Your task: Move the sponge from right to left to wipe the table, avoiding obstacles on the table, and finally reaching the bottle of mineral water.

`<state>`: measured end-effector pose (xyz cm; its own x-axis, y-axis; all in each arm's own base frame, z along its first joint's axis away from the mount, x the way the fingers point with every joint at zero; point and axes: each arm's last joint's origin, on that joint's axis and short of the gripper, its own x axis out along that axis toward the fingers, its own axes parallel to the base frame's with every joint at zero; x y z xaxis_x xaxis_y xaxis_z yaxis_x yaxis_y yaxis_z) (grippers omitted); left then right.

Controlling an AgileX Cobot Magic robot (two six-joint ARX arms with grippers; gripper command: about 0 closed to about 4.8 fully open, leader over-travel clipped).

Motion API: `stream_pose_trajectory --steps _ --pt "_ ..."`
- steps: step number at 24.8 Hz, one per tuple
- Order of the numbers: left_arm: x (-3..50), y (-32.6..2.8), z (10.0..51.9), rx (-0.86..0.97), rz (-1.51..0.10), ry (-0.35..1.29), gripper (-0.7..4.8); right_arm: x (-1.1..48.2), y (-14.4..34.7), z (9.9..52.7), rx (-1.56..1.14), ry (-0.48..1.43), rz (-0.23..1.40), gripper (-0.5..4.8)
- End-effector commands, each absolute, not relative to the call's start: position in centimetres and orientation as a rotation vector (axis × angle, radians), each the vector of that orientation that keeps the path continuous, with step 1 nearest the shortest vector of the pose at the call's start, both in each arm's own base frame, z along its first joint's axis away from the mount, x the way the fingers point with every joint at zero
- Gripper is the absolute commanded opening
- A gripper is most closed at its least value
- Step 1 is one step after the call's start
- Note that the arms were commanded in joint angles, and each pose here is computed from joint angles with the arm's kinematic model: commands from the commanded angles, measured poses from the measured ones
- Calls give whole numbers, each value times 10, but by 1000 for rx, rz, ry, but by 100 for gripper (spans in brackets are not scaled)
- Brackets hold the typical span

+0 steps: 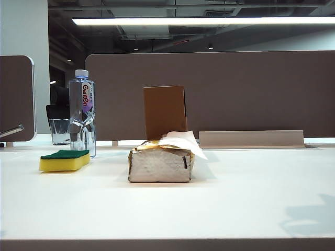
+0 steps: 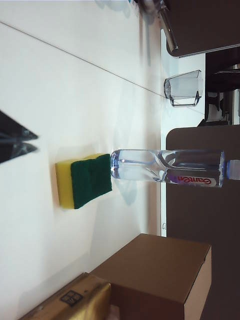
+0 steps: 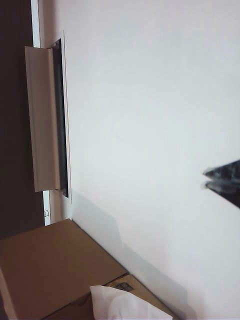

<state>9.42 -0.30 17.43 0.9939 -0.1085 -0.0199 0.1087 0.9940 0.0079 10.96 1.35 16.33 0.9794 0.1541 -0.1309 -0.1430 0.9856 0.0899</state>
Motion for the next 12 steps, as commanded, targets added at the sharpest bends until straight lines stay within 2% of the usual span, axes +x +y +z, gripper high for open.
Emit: stream_pose_trajectory --steps 1,12 --pt "94 -3 178 20 -106 -11 -4 110 14 166 75 111 164 -6" --pt "97 -3 163 36 -107 24 -4 104 13 157 62 95 159 -6"
